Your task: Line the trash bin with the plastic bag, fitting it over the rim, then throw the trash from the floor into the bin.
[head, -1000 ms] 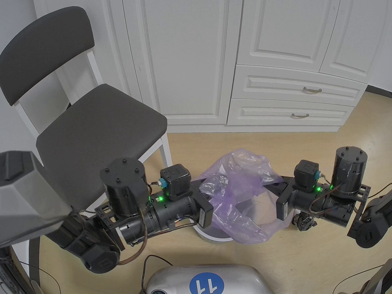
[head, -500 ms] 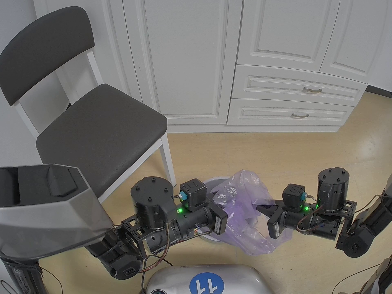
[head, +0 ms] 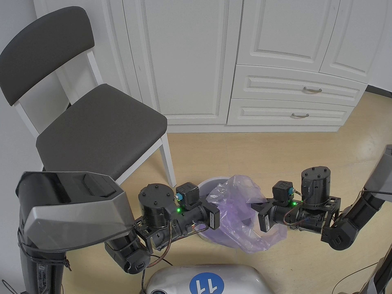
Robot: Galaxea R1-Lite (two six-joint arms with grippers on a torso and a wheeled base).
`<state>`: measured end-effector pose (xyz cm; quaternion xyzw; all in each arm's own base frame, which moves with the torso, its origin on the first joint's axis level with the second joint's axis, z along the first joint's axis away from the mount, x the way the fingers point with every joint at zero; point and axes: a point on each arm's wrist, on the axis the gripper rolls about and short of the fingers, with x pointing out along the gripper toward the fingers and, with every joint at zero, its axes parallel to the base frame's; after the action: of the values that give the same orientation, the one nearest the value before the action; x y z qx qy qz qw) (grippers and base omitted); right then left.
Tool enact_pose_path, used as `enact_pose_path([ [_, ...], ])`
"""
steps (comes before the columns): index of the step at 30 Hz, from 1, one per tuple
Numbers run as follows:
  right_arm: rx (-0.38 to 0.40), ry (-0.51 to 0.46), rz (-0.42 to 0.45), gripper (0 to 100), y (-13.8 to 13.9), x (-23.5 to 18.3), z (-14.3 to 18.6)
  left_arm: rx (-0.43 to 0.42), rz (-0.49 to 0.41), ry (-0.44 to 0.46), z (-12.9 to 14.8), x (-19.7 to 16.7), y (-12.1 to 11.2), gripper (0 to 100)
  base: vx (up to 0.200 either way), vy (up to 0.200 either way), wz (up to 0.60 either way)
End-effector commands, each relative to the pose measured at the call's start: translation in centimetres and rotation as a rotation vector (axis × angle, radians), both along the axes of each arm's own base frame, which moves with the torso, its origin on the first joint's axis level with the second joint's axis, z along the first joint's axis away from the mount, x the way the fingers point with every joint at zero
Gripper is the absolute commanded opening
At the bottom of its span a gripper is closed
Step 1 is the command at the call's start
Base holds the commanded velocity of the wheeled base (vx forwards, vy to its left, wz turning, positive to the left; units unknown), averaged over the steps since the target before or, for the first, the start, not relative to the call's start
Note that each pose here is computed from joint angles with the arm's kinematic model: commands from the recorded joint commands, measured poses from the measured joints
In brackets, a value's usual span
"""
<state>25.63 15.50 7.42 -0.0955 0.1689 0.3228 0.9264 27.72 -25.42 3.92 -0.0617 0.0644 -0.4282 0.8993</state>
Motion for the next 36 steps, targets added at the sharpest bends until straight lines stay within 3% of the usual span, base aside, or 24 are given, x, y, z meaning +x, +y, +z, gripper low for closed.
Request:
enact_pose_path([
  [1, 0.009, 0.043, -0.065, 0, -0.4, 2.8, -1.9, -0.066, 0.069, 0.012, -1.6, 3.9, 0.0, 0, 0.0, 0.0, 0.0],
  [8, 0.054, 0.03, -0.132, 0, -1.4, 4.7, -1.6, -0.156, 0.117, -0.014, -0.6, 7.0, 0.6, 0, 0.0, 0.0, 0.0],
  [13, 0.069, 0.047, -0.161, 0, -1.7, 5.7, -2.3, -0.126, 0.153, 0.029, -2.6, 8.5, 1.2, 0, 0.0, 0.0, 0.0],
  [23, 0.109, 0.056, -0.211, 0, -2.5, 7.1, -2.4, -0.256, 0.152, 0.15, -3.4, 10.3, 0.3, 0, 0.0, 0.0, 0.0],
  [31, 0.121, 0.075, -0.213, 0, -2.2, 7.3, -2.9, -0.222, 0.19, 0.22, -4.7, 8.9, 1.5, 0, 0.0, 0.0, 0.0],
  [36, 0.119, 0.078, -0.212, 0, -2.2, 7.3, -2.8, -0.198, 0.204, 0.232, -3.7, 7.2, 2.4, 0, 0.0, 0.0, 0.0],
])
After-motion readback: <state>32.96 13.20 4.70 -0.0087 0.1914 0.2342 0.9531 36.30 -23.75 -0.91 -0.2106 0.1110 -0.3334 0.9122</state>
